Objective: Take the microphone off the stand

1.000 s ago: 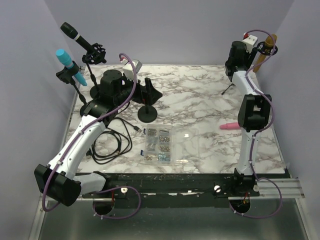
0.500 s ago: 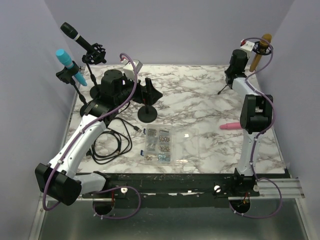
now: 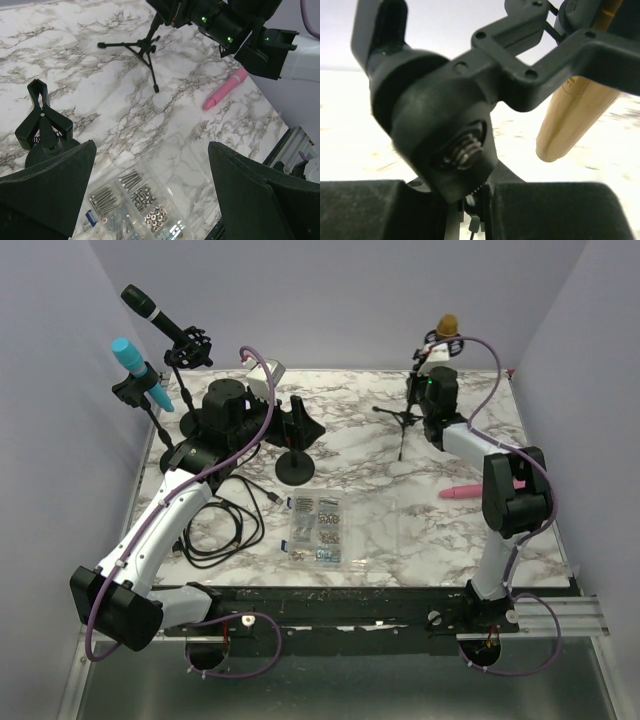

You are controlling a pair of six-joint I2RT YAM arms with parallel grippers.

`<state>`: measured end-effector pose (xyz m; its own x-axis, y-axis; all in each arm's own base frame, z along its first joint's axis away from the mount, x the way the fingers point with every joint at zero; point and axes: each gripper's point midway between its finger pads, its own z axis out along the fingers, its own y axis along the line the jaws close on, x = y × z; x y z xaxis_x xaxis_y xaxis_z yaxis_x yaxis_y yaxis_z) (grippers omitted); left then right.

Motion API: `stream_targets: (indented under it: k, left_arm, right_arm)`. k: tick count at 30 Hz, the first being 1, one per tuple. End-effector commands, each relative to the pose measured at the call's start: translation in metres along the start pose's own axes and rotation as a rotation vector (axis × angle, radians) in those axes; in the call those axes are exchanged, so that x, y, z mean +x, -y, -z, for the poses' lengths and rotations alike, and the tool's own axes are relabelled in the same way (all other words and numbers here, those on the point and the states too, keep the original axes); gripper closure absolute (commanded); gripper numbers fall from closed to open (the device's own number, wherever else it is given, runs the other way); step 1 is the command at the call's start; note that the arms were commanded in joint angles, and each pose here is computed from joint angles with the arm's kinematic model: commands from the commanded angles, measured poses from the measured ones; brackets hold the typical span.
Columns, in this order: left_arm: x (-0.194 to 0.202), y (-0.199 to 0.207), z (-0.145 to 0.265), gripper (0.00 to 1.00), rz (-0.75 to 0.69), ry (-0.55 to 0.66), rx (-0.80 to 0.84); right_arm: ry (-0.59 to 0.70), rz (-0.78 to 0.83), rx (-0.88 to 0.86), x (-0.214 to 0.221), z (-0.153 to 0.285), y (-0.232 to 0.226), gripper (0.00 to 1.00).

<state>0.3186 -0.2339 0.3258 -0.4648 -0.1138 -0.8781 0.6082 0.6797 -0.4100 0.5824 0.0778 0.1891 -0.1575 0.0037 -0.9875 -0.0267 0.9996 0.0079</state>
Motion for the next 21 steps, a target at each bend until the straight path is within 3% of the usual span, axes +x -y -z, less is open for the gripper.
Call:
stream_targets:
  k: [1,4,9,21]
  left_arm:
    - [-0.008,0.01,0.008,0.01,-0.015,0.025,0.027]
    - [-0.009,0.011,0.009,0.02,-0.017,0.029,0.028]
    - [-0.009,0.01,0.009,0.01,-0.02,0.031,0.024]
    - [-0.012,0.012,0.012,0.02,-0.02,0.038,0.027]
  right_arm:
    - [-0.154,-0.083,-0.447,0.049,0.046,-0.136,0.99]
    - [-0.188,-0.102,-0.548,0.056,0.063,-0.182,0.99]
    - [-0.209,-0.117,-0.555,0.065,0.073,-0.227,0.99]
    - [-0.27,-0.133,-0.182,0.091,0.102,-0.233,0.99]
